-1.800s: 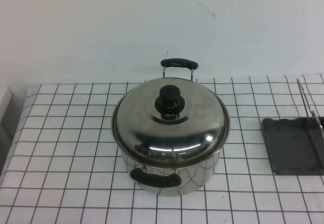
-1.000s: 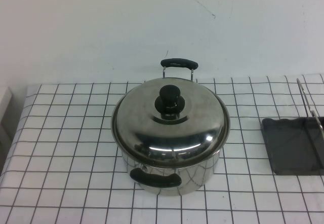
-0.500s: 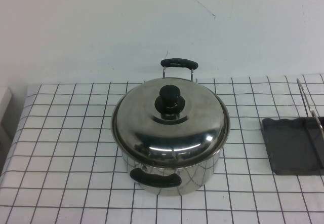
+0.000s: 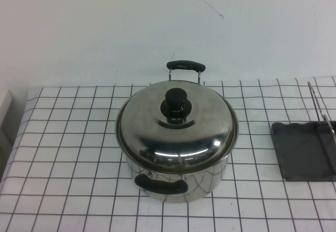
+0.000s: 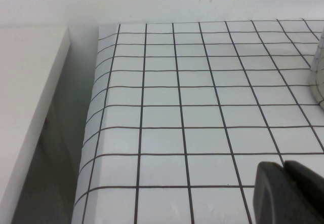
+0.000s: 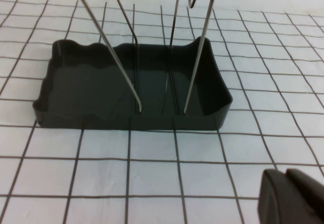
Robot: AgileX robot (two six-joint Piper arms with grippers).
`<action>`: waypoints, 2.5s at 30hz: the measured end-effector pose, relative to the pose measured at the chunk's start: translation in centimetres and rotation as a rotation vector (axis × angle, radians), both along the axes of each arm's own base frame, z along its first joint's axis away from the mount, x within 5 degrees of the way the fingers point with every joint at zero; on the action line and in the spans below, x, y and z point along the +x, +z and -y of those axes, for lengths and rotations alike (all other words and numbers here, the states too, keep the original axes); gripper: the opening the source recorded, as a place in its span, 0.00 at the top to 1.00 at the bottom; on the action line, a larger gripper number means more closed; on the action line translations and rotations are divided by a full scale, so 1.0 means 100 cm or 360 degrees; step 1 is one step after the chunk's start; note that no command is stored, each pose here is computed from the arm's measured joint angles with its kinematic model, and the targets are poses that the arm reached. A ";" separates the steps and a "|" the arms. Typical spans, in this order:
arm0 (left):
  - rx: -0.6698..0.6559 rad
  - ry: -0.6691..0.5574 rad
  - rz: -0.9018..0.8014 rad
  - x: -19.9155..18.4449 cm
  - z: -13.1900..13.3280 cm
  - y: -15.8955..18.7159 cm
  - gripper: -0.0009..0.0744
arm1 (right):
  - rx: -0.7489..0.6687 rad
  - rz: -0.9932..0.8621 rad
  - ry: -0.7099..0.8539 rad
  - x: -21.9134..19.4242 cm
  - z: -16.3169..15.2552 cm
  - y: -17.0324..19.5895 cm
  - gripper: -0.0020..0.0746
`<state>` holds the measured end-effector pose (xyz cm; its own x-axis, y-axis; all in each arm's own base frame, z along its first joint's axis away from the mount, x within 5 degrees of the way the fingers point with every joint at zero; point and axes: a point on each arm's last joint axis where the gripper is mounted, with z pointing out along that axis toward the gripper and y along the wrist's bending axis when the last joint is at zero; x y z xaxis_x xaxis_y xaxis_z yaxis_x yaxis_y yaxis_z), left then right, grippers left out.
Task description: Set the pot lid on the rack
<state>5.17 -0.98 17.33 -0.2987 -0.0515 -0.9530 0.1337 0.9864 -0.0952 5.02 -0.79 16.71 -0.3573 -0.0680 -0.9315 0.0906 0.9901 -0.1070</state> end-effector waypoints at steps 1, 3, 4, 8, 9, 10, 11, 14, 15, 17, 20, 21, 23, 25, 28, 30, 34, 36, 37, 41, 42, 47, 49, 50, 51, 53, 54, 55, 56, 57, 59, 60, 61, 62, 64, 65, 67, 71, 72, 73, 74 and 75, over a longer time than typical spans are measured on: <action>0.0000 0.0000 0.0000 0.000 0.000 0.000 0.99 | 0.0000 0.0000 0.0000 0.000 0.000 0.000 0.98; 0.0000 0.0000 0.0000 0.000 0.000 0.000 0.99 | 0.0000 0.0000 0.0000 0.000 0.000 0.000 0.98; 0.0000 0.0000 0.0000 0.000 0.000 0.000 0.99 | 0.0000 0.0000 0.0000 0.000 0.000 0.000 0.98; -0.0048 -0.0004 -0.0006 0.000 0.001 0.000 0.99 | 0.0000 0.0000 0.0000 0.000 0.000 0.000 0.98; -0.0071 -0.0006 -0.0009 0.000 0.001 0.000 0.99 | 0.0000 0.0000 0.0000 0.000 0.000 0.000 0.98; -0.0093 -0.0007 -0.0012 0.000 0.002 0.000 0.99 | 0.0000 0.0000 0.0000 0.000 0.000 0.000 0.98; -0.0123 -0.0010 -0.0016 0.000 0.003 0.000 0.99 | 0.0000 0.0000 0.0000 0.000 0.000 0.000 0.98; -0.0255 -0.0017 -0.0016 0.000 0.005 0.002 0.99 | 0.0000 0.0000 0.0000 0.000 0.000 0.000 0.98; -0.0346 -0.0019 -0.0011 0.000 0.006 0.003 0.99 | 0.0000 0.0000 0.0000 0.000 0.000 0.000 0.98; -0.0655 -0.0006 -0.0011 0.000 0.010 0.006 0.99 | 0.0000 0.0000 0.0000 0.000 0.000 0.000 0.98; -0.1309 0.0034 -0.0014 0.001 0.013 0.016 0.99 | 0.0000 0.0000 0.0000 0.000 0.000 0.000 0.98; -0.1453 0.0051 0.0000 0.001 0.013 0.019 0.99 | 0.0000 0.0000 0.0000 0.000 0.000 0.000 0.98; -0.1577 0.0087 0.0055 0.002 0.010 0.023 0.99 | 0.0000 0.0000 0.0000 0.000 0.000 0.000 0.98; -0.1574 0.0101 0.0093 0.002 0.009 0.024 0.99 | 0.0000 0.0000 0.0000 0.000 0.000 0.000 0.98; -0.1514 0.0082 0.0093 0.002 0.009 0.023 0.99 | 0.0000 0.0000 0.0000 0.000 0.000 0.000 0.98; -0.1491 0.0061 0.0069 0.002 0.011 0.022 0.99 | 0.0000 0.0000 0.0000 0.000 0.000 0.000 0.98; -0.1476 0.0048 0.0053 0.001 0.012 0.022 0.99 | 0.0000 0.0000 0.0000 0.000 0.000 0.000 0.98; -0.1469 0.0044 0.0049 0.001 0.012 0.022 0.99 | 0.0000 0.0000 0.0000 0.000 0.000 0.000 0.98; -0.1467 0.0042 0.0046 0.001 0.012 0.021 0.99 | 0.0000 0.0000 0.0000 0.000 0.000 0.000 0.98; -0.1448 0.0022 0.0024 0.001 0.014 0.020 0.99 | 0.0000 0.0000 0.0000 0.000 0.000 0.000 0.98; -0.1444 0.0020 0.0021 0.001 0.014 0.020 0.99 | 0.0000 0.0000 0.0000 0.000 0.000 0.000 0.98; -0.1081 -0.0121 0.0071 -0.002 0.018 0.024 0.99 | 0.0000 0.0000 0.0000 0.000 0.000 0.000 0.98; -0.0888 -0.0244 0.0136 -0.006 0.022 0.042 0.99 | 0.0000 0.0000 0.0000 0.000 0.000 0.000 0.98; -0.0808 -0.0284 0.0169 -0.007 0.023 0.053 0.99 | 0.0000 0.0000 0.0000 0.000 0.000 0.000 0.98; -0.0730 -0.0323 0.0194 -0.007 0.024 0.066 0.99 | 0.0000 0.0000 0.0000 0.000 0.000 0.000 0.98; -0.0588 -0.0384 0.0190 -0.004 0.027 0.090 0.99 | 0.0000 0.0000 0.0000 0.000 0.000 0.000 0.98; -0.0514 -0.0417 0.0186 -0.002 0.028 0.103 0.99 | 0.0000 0.0000 0.0000 0.000 0.000 0.000 0.98; -0.0438 -0.0453 0.0179 0.002 0.030 0.116 0.99 | 0.0000 0.0000 0.0000 0.000 0.000 0.000 0.98; -0.0378 -0.0487 0.0191 0.004 0.031 0.128 0.99 | 0.0000 0.0000 0.0000 0.000 0.000 0.000 0.98; -0.0308 -0.0533 0.0181 0.009 0.034 0.139 0.99 | 0.0000 0.0000 0.0000 0.000 0.000 0.000 0.98; -0.0193 -0.0612 0.0170 0.019 0.038 0.157 0.99 | 0.0000 0.0000 0.0000 0.000 0.000 0.000 0.98; -0.0144 -0.0658 0.0166 0.025 0.040 0.166 0.99 | 0.0000 0.0000 0.0000 0.000 0.000 0.000 0.98; -0.0106 -0.0709 0.0158 0.032 0.043 0.174 0.99 | 0.0000 0.0000 0.0000 0.000 0.000 0.000 0.98; -0.0070 -0.0761 0.0150 0.038 0.046 0.179 0.99 | 0.0000 0.0000 0.0000 0.000 0.000 0.000 0.98; -0.0057 -0.0872 0.0103 0.053 0.053 0.190 0.99 | 0.0000 0.0000 0.0000 0.000 0.000 0.000 0.98; -0.0062 -0.0914 0.0071 0.061 0.056 0.194 0.99 | 0.0000 0.0000 0.0000 0.000 0.000 0.000 0.98; -0.0062 -0.0999 0.0001 0.080 0.062 0.196 0.99 | 0.0000 0.0000 0.0000 0.000 0.000 0.000 0.98; -0.0036 -0.1056 -0.0102 0.111 0.068 0.190 0.99 | 0.0000 0.0000 0.0000 0.000 0.000 0.000 0.98; -0.0027 -0.1069 -0.0118 0.119 0.070 0.189 0.99 | 0.0000 0.0000 0.0000 0.000 0.000 0.000 0.98; -0.0022 -0.1081 -0.0128 0.125 0.071 0.187 0.99 | 0.0000 0.0000 0.0000 0.000 0.000 0.000 0.98; -0.0026 -0.1089 -0.0132 0.130 0.072 0.185 0.99 | 0.0000 0.0000 0.0000 0.000 0.000 0.000 0.98; -0.0032 -0.1102 -0.0122 0.135 0.073 0.185 0.99 | 0.0000 0.0000 0.0000 0.000 0.000 0.000 0.98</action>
<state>18.66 -8.33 35.86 -0.3354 0.1575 -0.9288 0.7233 0.6747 -0.1468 5.02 -0.79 16.71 -0.3573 -0.0680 -0.9315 0.0906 0.9901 -0.1070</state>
